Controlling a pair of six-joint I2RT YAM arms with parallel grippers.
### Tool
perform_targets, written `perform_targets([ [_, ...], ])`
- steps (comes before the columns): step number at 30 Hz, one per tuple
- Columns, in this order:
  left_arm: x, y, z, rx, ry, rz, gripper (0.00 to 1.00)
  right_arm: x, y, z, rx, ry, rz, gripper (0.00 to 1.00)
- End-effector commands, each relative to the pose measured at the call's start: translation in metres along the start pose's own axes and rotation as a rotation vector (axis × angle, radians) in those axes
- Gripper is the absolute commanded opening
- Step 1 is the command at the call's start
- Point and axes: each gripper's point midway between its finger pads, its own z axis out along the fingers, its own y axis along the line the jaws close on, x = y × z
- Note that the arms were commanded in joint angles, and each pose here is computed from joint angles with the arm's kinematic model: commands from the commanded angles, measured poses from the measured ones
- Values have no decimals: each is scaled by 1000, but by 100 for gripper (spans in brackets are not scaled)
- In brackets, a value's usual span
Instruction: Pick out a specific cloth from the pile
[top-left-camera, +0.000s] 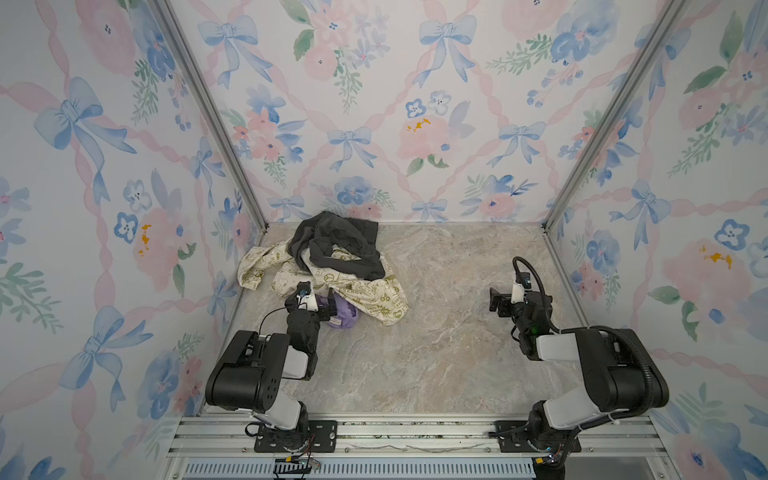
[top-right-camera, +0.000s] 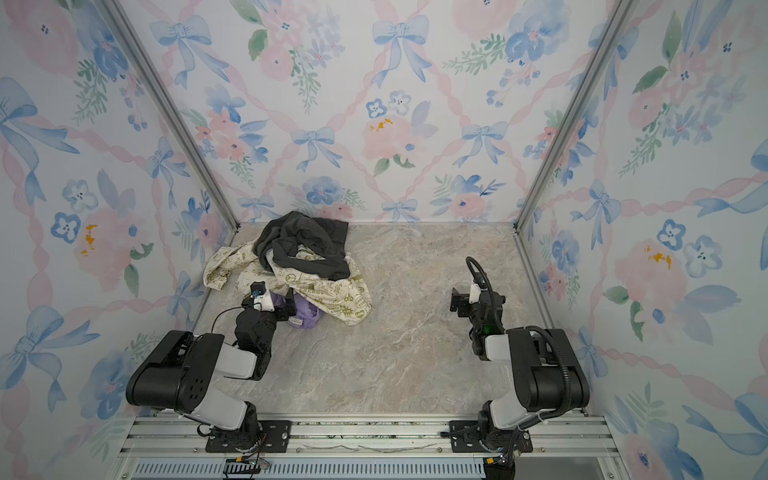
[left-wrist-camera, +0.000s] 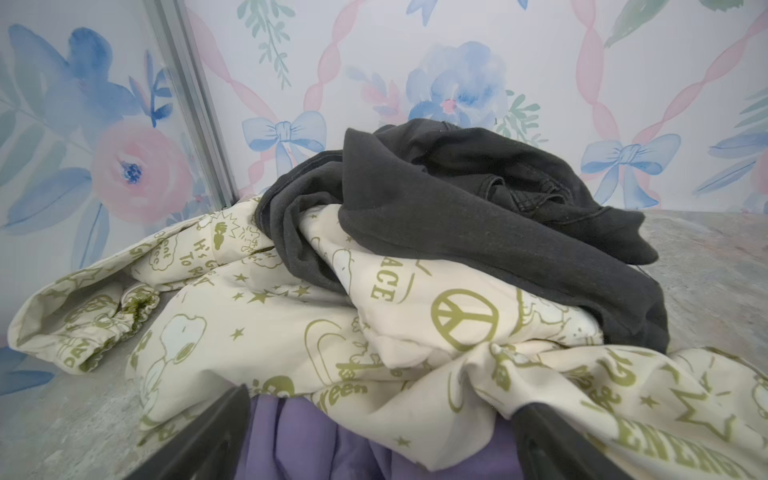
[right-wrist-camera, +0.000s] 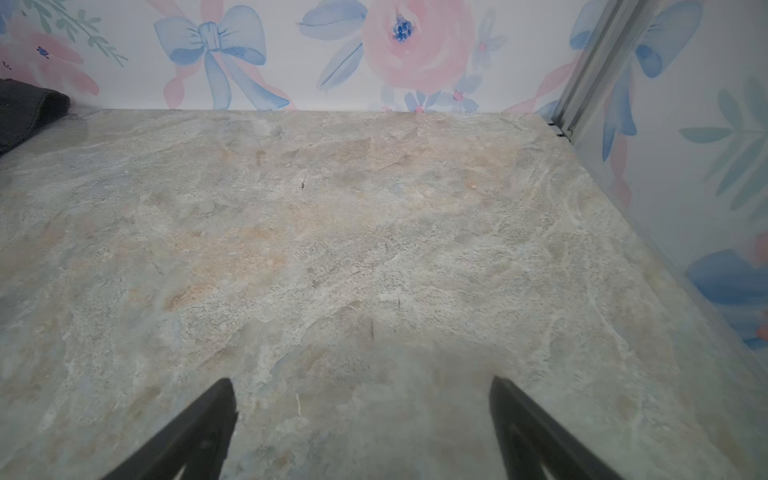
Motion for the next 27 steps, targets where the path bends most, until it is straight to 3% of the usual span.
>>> perform_targets([
  [1,-5,1,1,-4,-21,15,98,-11,0,3,1,-32,13,97],
  [27,-10,9,1,-46,-32,-3,98,-18,-2,1,24,-50,14,97],
])
